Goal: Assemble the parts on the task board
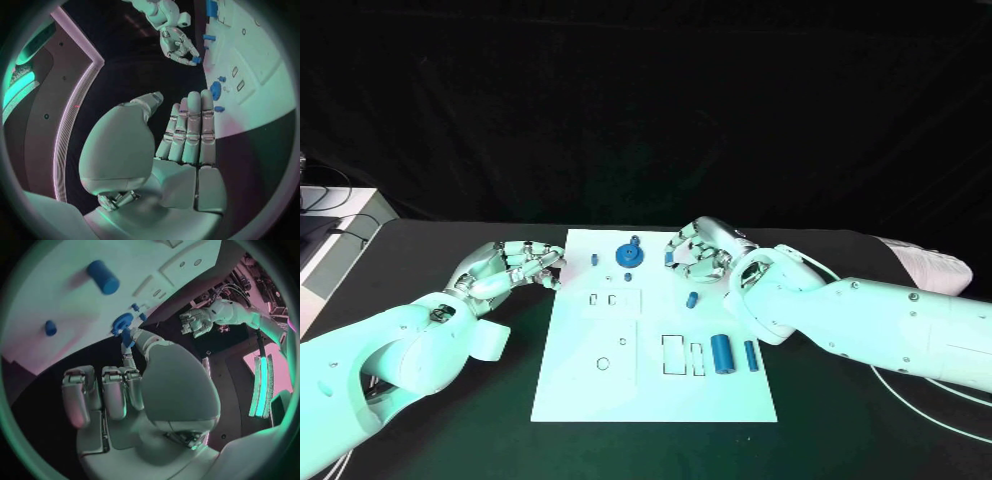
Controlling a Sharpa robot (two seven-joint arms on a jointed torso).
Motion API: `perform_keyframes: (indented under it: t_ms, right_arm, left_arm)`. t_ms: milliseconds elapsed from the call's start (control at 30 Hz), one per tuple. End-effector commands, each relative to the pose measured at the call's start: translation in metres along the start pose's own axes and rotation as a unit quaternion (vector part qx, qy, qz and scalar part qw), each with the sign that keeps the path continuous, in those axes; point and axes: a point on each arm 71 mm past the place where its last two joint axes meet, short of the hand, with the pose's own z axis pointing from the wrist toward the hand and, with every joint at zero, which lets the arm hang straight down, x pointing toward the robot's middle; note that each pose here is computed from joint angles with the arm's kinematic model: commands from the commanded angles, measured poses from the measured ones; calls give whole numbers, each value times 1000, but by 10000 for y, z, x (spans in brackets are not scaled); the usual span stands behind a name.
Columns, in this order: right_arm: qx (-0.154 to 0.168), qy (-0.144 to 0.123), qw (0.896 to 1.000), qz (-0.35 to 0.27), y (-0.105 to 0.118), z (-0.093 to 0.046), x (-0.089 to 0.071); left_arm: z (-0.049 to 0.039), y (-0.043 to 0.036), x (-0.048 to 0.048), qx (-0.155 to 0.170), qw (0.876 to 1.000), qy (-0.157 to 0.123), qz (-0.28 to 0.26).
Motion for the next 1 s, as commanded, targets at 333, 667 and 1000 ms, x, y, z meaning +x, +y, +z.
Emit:
perform_keyframes:
  t_ms: [333,667,1000]
  right_arm:
    - [-2,10,999,-40,377,-135,407]
    - [-12,26,998,-53,521,-181,578]
    - [-16,27,997,-76,539,-148,663]
  left_arm:
    - [16,2,22,2,1000,1,2]
    - [20,26,32,-1,1000,3,0]
    - [13,32,29,-2,1000,4,0]
